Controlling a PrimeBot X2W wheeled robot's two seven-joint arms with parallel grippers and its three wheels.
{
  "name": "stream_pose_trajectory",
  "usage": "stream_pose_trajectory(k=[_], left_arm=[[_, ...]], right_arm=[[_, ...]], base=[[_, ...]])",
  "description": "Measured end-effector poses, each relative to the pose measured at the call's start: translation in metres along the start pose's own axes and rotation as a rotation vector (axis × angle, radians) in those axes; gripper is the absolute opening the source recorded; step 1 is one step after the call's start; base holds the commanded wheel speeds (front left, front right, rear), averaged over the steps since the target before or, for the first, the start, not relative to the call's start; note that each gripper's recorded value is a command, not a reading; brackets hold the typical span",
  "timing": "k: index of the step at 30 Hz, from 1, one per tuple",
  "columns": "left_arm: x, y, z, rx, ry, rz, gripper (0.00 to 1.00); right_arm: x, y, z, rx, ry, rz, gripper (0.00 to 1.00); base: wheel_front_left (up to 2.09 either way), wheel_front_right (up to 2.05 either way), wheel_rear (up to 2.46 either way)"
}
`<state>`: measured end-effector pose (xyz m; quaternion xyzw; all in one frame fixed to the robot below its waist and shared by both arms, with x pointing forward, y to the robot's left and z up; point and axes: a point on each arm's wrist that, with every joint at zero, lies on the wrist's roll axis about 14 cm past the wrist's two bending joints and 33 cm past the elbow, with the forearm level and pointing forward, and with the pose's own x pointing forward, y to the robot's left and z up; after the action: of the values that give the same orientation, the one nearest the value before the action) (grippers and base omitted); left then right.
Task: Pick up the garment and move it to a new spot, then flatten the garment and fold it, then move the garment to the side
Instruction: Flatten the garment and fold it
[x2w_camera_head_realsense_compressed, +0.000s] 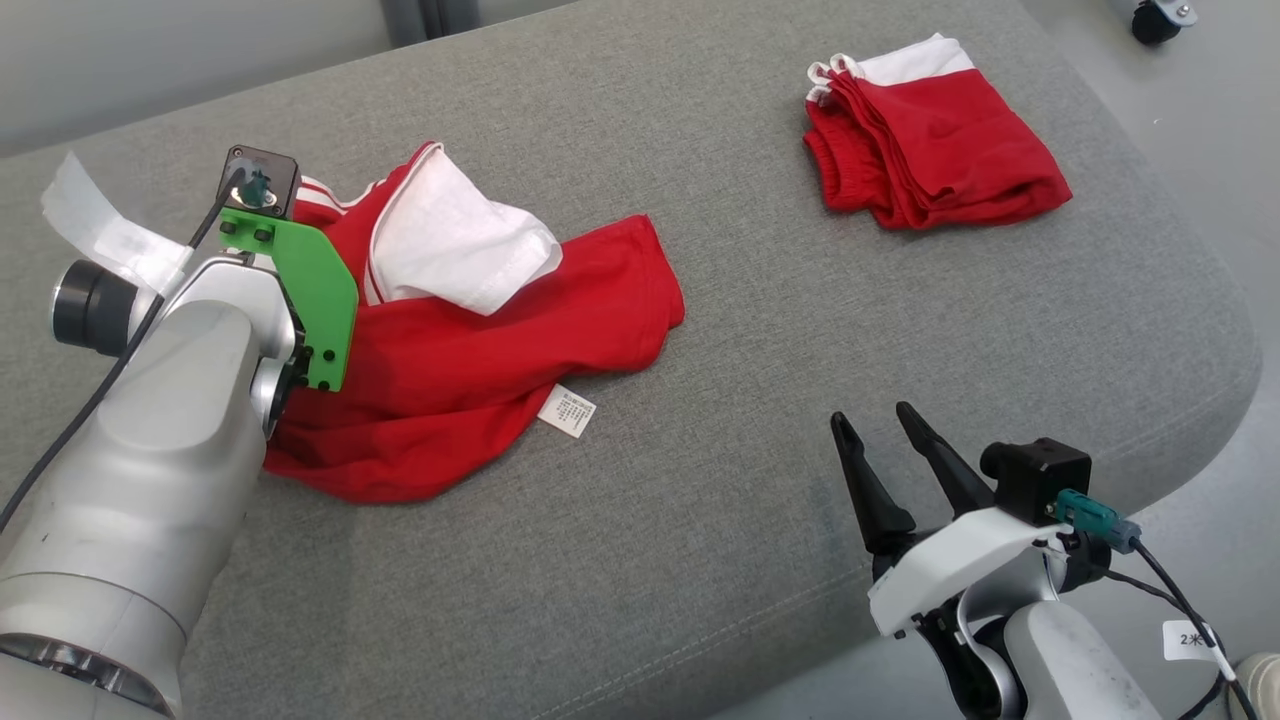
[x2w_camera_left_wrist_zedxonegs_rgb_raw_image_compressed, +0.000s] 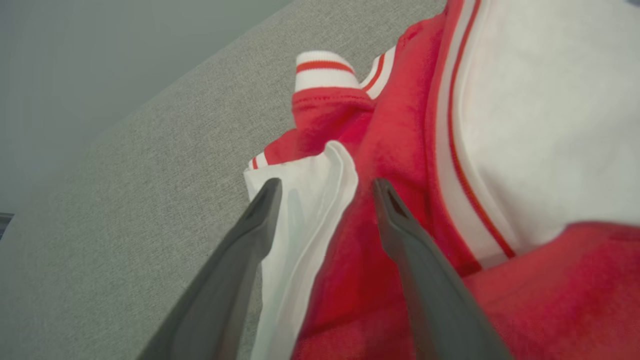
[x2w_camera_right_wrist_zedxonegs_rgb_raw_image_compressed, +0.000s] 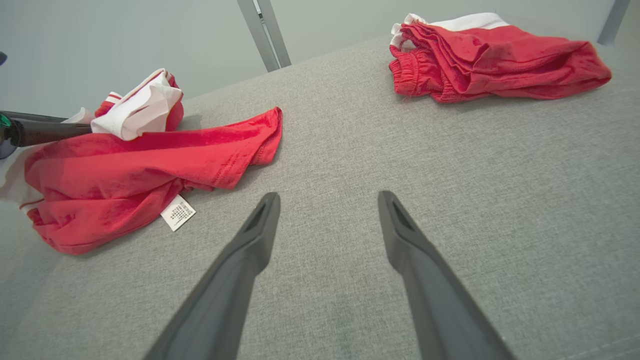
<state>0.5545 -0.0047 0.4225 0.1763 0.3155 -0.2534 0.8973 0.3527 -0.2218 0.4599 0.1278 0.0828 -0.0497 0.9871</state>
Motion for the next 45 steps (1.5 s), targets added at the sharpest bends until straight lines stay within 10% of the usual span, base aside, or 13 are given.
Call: stream_pose_trajectory(k=[5,22,45], left_arm=[[-0.004,0.004,0.006,-0.029,-0.035,0.009,0.00],[-0.037,0.037,0.022,-0.388,-0.338,0.048,0.00],[-0.163,0.102,-0.109,-0.721,-0.541,0.463,0.00]], right_arm=[[0.003,0.005,0.001,0.002,-0.003,0.016,1.00],[0.016,0.019,0.003,-0.007,-0.010,0.064,1.00],[0.025,0.081,0.006,0.000,-0.014,0.247,1.00]], base=[[0.00,0.00,0.00],[0.00,0.00,0.00],[0.00,0.00,0.00]])
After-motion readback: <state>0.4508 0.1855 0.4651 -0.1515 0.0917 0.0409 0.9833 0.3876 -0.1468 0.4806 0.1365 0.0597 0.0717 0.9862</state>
